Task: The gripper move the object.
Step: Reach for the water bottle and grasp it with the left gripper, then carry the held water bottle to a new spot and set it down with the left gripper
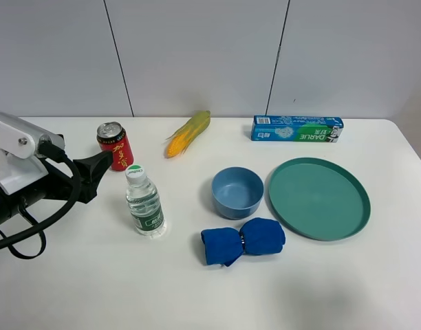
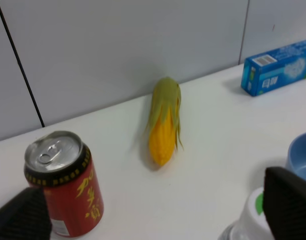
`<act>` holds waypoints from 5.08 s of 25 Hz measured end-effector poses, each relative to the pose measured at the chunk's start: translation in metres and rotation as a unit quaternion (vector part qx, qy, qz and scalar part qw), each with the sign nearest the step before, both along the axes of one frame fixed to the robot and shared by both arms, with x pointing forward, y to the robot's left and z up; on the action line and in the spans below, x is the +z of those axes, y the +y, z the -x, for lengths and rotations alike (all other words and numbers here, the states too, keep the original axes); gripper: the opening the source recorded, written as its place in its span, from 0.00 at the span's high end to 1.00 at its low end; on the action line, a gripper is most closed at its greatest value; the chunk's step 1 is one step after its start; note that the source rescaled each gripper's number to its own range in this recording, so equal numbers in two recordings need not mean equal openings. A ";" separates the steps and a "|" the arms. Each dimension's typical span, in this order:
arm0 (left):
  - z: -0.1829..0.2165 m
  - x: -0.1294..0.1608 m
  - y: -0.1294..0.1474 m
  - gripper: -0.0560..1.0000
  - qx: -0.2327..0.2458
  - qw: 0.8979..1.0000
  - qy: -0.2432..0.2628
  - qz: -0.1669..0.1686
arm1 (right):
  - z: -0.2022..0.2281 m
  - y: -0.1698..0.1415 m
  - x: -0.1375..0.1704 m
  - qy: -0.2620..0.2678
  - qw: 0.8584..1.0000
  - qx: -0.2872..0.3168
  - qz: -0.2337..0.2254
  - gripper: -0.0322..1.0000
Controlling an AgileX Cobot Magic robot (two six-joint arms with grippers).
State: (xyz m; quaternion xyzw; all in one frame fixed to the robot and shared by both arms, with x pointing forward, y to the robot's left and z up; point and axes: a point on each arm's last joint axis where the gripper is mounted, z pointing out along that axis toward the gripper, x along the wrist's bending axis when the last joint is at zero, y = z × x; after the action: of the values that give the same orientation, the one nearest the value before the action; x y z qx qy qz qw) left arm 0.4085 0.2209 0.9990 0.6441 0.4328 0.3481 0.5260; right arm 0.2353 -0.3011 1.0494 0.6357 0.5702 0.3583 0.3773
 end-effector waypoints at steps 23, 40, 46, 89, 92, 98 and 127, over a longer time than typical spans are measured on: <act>0.007 0.001 -0.015 0.29 -0.103 0.993 -0.026 -0.046 | 0.000 0.000 0.000 0.000 1.000 0.000 0.000 0.00; 0.023 -0.021 -0.011 0.30 -0.121 0.992 -0.001 -0.035 | 0.000 0.000 0.000 0.000 1.000 0.000 0.000 0.00; 0.023 -0.031 -0.015 0.30 -0.145 0.988 0.005 -0.054 | 0.000 0.000 0.000 0.000 1.000 0.000 0.000 0.00; -0.036 -0.071 -0.054 0.34 -0.165 0.984 0.073 0.000 | 0.000 0.000 0.000 0.000 1.000 0.000 0.000 0.00; -0.038 -0.072 -0.054 0.35 -0.163 0.983 0.087 -0.002 | 0.000 0.000 0.000 0.000 1.000 0.000 0.000 0.00; -0.045 -0.071 -0.058 0.35 -0.161 0.980 0.115 -0.010 | 0.000 0.000 0.000 0.000 1.000 0.000 0.000 0.00; -0.043 -0.067 -0.057 0.94 -0.149 0.979 0.135 0.017 | 0.000 0.000 0.000 0.000 1.000 0.000 0.000 0.00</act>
State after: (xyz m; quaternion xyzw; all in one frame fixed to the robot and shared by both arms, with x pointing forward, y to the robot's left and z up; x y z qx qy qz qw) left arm 0.4518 0.1637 0.9316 0.7336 0.4043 0.1685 0.5197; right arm 0.2353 -0.3011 1.0494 0.6357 0.5702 0.3584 0.3773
